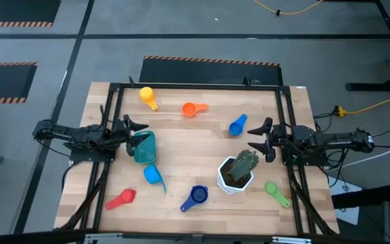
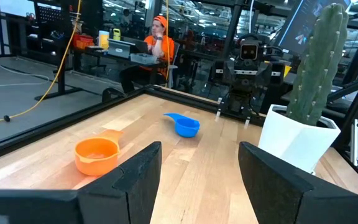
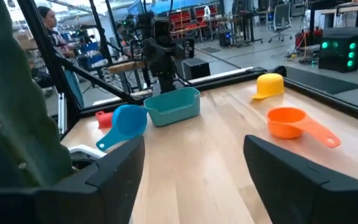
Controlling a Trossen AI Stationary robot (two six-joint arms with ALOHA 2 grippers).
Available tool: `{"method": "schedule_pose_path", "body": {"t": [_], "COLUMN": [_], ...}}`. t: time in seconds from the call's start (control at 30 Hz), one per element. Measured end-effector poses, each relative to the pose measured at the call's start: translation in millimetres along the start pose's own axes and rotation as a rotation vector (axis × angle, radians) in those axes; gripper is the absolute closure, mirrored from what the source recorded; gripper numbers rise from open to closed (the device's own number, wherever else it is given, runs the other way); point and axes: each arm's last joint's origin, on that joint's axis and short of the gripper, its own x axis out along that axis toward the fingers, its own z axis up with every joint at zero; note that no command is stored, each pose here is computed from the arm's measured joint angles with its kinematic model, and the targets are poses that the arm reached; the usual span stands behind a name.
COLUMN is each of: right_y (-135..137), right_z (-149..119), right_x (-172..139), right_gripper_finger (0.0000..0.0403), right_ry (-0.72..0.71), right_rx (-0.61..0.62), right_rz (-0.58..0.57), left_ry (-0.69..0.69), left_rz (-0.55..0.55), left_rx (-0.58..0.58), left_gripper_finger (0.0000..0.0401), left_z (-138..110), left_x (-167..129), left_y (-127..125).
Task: Nest measuring cups in basket
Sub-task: Adjust the blue measuring cup
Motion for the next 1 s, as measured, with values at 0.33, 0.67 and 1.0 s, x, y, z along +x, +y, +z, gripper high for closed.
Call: {"method": "schedule_pose_path", "body": {"t": [0.33,0.67,1.0], "right_y": [7.4,14.2,16.5], "right_z": [47.0,77.4,62.6], "right_x": [-8.6,-5.0,20.7], "right_gripper_finger": [0.0127,0.0128,0.0128], "right_ry": [0.072,0.337,0.525], "right_rx": [-0.015,-0.078,-0.145], "right_rz": [-0.066,-0.120,-0.068], "left_ry": [0.000,0.000,0.000], "left_rz": [0.000,0.000,0.000], "left_rx": [0.000,0.000,0.000], "left_gripper_finger": [0.0194,0.0194,0.0194], "left_z": [0.0,0.0,0.0], "left_x": [0.0,0.0,0.0], "left_y": [0.0,0.0,0.0]}}
